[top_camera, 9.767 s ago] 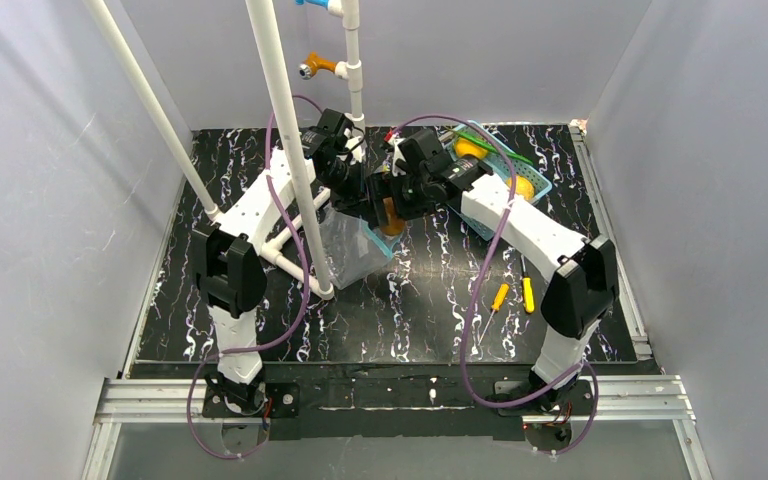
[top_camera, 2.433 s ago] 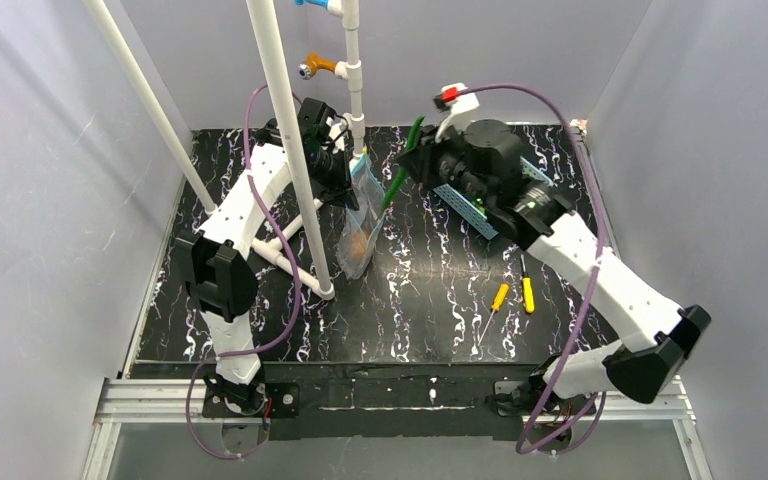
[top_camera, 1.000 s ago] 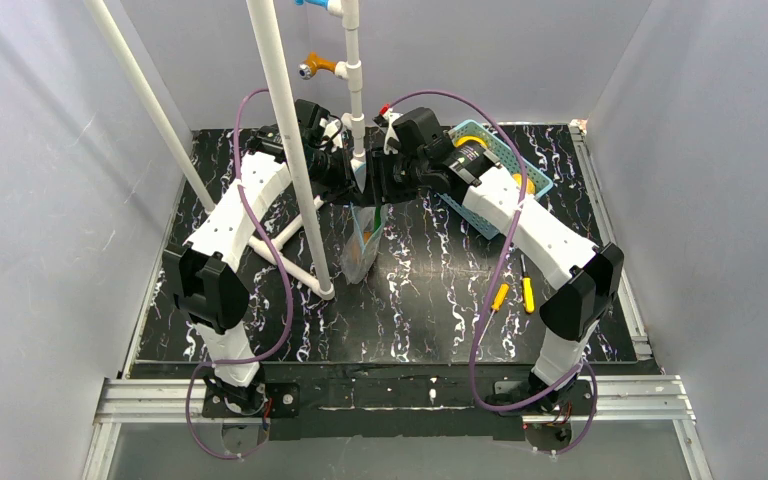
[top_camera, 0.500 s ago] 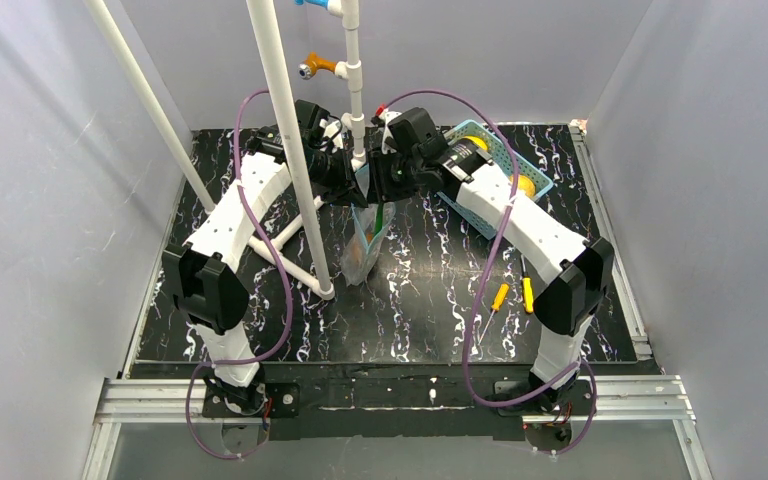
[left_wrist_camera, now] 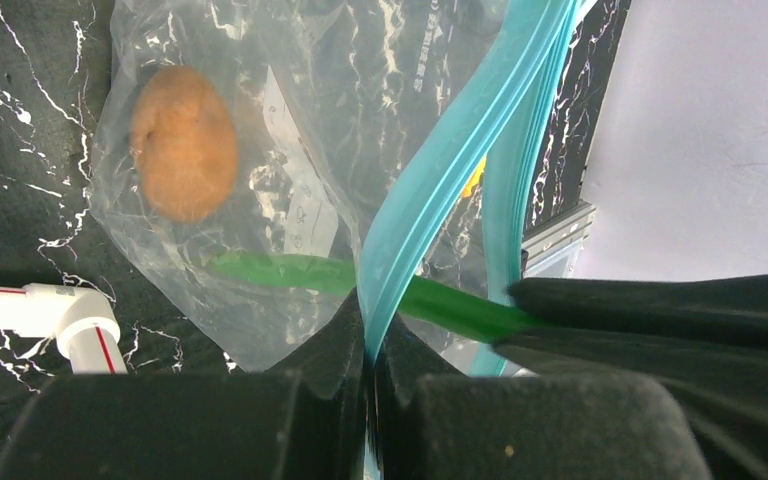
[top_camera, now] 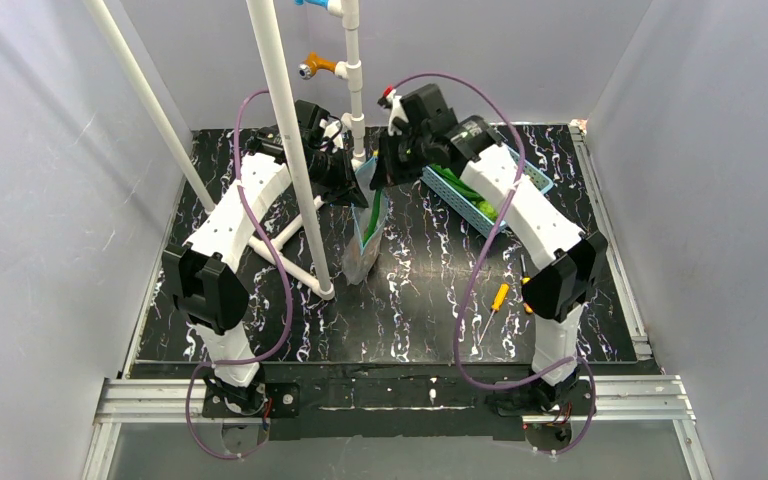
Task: Place the food in the zip-top bag and seal the zipper
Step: Place the fake vegetable in the zipper food storage bag, then adjust the zipper food storage bag at the center of the board.
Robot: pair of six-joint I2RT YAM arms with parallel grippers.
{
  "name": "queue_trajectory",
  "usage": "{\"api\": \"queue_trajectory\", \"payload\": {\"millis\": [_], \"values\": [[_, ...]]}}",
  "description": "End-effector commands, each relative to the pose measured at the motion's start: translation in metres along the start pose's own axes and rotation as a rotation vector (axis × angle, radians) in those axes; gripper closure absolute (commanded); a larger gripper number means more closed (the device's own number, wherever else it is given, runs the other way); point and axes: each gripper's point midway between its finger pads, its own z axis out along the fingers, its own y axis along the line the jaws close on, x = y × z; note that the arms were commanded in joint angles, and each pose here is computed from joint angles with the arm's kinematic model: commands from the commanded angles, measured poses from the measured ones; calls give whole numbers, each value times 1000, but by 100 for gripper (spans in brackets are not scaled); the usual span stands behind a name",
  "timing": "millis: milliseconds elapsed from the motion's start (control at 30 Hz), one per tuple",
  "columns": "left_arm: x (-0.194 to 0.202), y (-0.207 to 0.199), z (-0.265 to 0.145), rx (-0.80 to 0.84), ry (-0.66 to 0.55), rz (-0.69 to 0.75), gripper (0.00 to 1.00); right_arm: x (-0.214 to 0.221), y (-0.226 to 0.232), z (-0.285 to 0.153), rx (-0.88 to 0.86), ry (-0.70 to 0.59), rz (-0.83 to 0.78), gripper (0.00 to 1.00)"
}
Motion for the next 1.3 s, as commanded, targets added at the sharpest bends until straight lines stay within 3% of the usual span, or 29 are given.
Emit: {"api": "queue_trajectory", "payload": {"millis": [0,167,367,433,800,1067,1267], "values": [[7,-14,-21,51,-27,37,100,-4,20,-28,-180,94,115,99],[7,-16,-21,65,-28,31,100,8,29,-21,-242,179,152,99],[11,-16,-22,66,-27,26,100,15,12,10,-161,181,127,99],[12,-15,-22,63,-27,23,100,8,5,18,-110,145,94,80],[13,-9,-18,49,-23,13,100,-47,11,-20,-50,-84,-9,47],[12,-11,-21,47,-31,16,100,-69,11,-55,8,-200,-63,35],[9,-17,-26,59,-42,25,100,-11,-11,-57,60,-80,-28,40]]}}
